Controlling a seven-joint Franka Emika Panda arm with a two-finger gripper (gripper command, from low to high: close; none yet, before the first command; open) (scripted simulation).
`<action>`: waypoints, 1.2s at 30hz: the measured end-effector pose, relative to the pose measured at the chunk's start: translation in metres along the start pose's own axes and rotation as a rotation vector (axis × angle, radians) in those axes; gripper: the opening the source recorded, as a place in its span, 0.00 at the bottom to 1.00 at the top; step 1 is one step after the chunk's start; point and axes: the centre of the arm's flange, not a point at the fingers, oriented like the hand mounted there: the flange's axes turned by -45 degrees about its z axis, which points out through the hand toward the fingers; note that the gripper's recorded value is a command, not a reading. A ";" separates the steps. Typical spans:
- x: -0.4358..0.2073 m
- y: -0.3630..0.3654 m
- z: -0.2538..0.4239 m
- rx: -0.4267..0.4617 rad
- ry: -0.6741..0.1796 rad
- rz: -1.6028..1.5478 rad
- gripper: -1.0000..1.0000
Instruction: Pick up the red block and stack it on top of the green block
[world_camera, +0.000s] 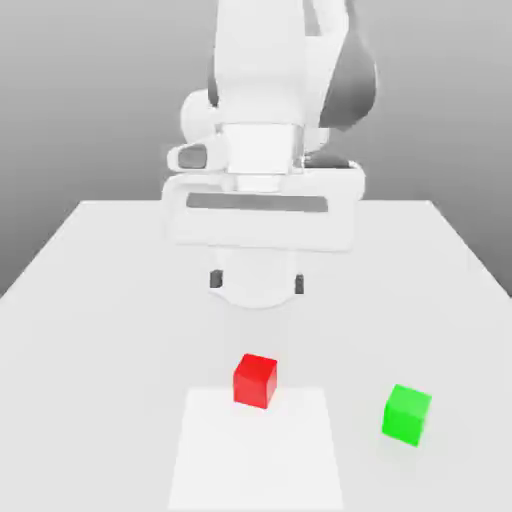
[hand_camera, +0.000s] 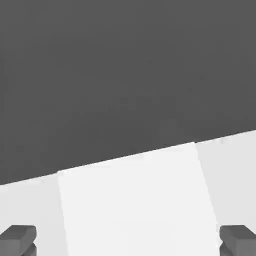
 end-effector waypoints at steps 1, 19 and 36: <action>-0.016 0.005 0.024 -0.011 -0.045 0.019 0.50; -0.059 0.017 0.120 -0.036 -0.136 0.059 0.00; -0.063 -0.198 0.047 0.020 -0.142 -0.717 0.00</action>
